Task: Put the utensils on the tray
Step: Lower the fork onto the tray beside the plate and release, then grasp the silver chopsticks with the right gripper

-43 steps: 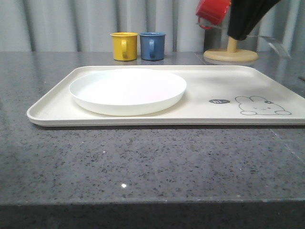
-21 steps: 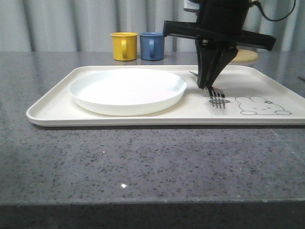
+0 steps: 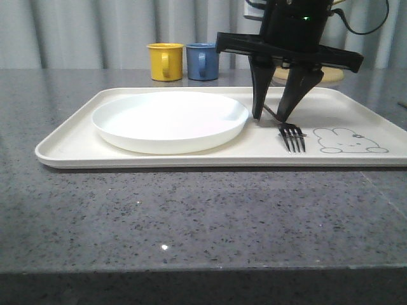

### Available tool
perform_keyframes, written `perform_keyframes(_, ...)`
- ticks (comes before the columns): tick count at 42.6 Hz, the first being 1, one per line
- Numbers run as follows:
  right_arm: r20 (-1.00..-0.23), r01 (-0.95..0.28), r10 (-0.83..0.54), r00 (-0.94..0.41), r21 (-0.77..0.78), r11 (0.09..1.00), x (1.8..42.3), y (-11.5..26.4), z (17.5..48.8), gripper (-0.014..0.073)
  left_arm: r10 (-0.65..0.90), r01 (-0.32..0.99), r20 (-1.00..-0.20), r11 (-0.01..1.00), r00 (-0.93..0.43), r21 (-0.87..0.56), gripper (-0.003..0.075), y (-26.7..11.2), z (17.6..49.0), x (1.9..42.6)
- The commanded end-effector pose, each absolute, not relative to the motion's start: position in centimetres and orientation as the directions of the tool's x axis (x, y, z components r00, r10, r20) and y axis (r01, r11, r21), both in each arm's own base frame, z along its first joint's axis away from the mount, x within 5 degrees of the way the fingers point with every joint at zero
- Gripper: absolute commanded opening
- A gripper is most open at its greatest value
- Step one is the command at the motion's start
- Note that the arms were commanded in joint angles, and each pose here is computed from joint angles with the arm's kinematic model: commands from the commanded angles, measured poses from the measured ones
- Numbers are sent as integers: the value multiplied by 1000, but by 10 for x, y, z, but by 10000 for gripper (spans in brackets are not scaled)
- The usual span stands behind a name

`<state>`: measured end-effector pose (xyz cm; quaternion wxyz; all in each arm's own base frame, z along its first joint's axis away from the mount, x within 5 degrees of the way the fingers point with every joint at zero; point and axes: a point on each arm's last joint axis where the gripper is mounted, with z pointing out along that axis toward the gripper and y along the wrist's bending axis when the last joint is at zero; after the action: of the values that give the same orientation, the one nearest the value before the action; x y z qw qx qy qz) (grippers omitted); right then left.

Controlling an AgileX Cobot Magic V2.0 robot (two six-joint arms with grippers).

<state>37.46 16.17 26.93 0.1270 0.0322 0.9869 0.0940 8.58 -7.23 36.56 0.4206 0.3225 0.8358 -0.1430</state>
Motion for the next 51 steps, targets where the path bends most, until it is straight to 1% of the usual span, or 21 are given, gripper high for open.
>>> perform_keyframes(1,-358,13,92,-929,216,976,371,156,305,346,364,658,-847,752,-387,22,438,-74,379,87)
perform_keyframes(7,-403,-53,-10,-915,95,994,357,142,327,346,364,658,-847,752,-387,22,438,-74,379,87)
perform_keyframes(10,-422,-94,-76,-903,21,995,345,132,343,346,364,658,-847,752,-387,22,438,-74,379,87)
perform_keyframes(14,-442,-136,-135,-887,-30,990,326,115,360,346,364,658,-847,752,-387,22,438,-74,379,87)
perform_keyframes(16,-456,-130,-131,-880,-35,991,317,102,368,346,364,658,-847,752,-387,22,438,-74,379,87)
perform_keyframes(21,-468,-89,-104,-877,-55,995,299,68,374,346,364,658,-847,752,-387,22,438,-74,379,87)
perform_keyframes(25,-457,-38,-67,-887,-73,997,288,40,371,346,364,658,-847,752,-387,22,438,-74,379,87)
perform_keyframes(33,-387,30,-3,-922,-79,996,285,-2,350,346,364,658,-847,752,-387,22,438,-74,379,87)
perform_keyframes(40,-357,71,57,-932,-24,997,295,-20,332,345,364,658,-847,752,-387,22,438,-74,379,87)
perform_keyframes(45,-324,103,91,-942,-21,994,306,-31,318,341,364,658,-847,752,-387,22,438,-74,379,87)
perform_keyframes(51,-273,107,97,-957,-22,994,317,-35,299,341,364,658,-847,752,-387,22,438,-74,379,87)
